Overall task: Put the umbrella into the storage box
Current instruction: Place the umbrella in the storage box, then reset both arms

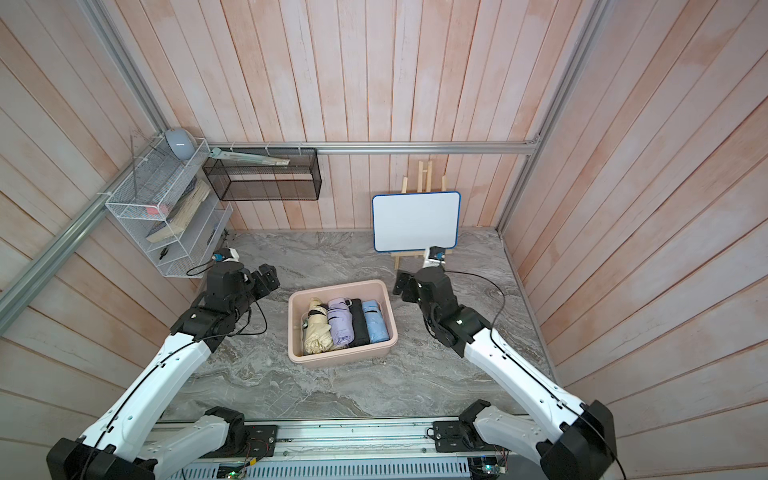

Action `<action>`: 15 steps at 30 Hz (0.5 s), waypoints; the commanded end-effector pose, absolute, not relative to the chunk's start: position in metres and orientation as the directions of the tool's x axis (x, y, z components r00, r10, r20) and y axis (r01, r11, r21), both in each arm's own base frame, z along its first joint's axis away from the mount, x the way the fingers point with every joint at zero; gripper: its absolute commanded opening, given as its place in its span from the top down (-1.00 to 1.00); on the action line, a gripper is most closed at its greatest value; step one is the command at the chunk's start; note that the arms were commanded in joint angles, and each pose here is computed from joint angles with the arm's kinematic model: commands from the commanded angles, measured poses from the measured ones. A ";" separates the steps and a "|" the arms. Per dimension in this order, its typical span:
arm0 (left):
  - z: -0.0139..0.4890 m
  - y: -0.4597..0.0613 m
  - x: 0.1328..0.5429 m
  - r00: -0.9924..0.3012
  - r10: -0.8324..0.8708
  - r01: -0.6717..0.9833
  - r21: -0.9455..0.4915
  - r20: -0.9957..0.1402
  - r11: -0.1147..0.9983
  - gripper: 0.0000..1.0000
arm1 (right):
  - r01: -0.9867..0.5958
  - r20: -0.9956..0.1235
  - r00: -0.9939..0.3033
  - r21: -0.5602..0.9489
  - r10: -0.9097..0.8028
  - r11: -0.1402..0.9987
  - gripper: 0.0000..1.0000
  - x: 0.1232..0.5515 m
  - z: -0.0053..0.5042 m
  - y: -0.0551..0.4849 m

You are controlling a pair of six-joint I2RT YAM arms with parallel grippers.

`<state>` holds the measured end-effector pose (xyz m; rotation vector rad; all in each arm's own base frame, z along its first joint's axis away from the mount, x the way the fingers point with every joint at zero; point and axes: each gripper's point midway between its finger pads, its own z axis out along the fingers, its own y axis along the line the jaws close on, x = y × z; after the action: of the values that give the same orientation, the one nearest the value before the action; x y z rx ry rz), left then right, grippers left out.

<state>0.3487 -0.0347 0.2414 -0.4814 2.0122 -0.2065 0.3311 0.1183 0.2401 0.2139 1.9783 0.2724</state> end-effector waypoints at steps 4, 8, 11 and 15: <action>0.225 0.022 0.357 -0.171 -0.213 -0.296 -0.156 -0.962 0.942 -0.99 | 0.229 -0.952 -0.188 0.196 0.241 0.953 -0.96 0.332 0.190 0.004; 0.207 0.037 0.356 -0.099 -0.161 -0.256 -0.131 -0.982 0.958 -0.99 | 0.252 -0.959 -0.209 0.135 0.190 0.958 -0.96 0.342 0.165 -0.024; 0.191 0.035 0.360 -0.116 -0.114 -0.211 -0.087 -0.987 0.974 -0.99 | 0.220 -0.969 -0.218 0.071 0.120 0.973 -0.96 0.353 0.153 -0.022; 0.175 0.031 0.365 -0.124 -0.093 -0.172 -0.071 -0.988 0.983 -0.99 | 0.176 -0.989 -0.143 0.015 0.040 0.984 -0.96 0.361 0.149 -0.019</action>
<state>0.3552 0.0385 0.1478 -0.2957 1.8312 0.0938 0.3504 -0.0245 0.1188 0.2704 1.8846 -0.1160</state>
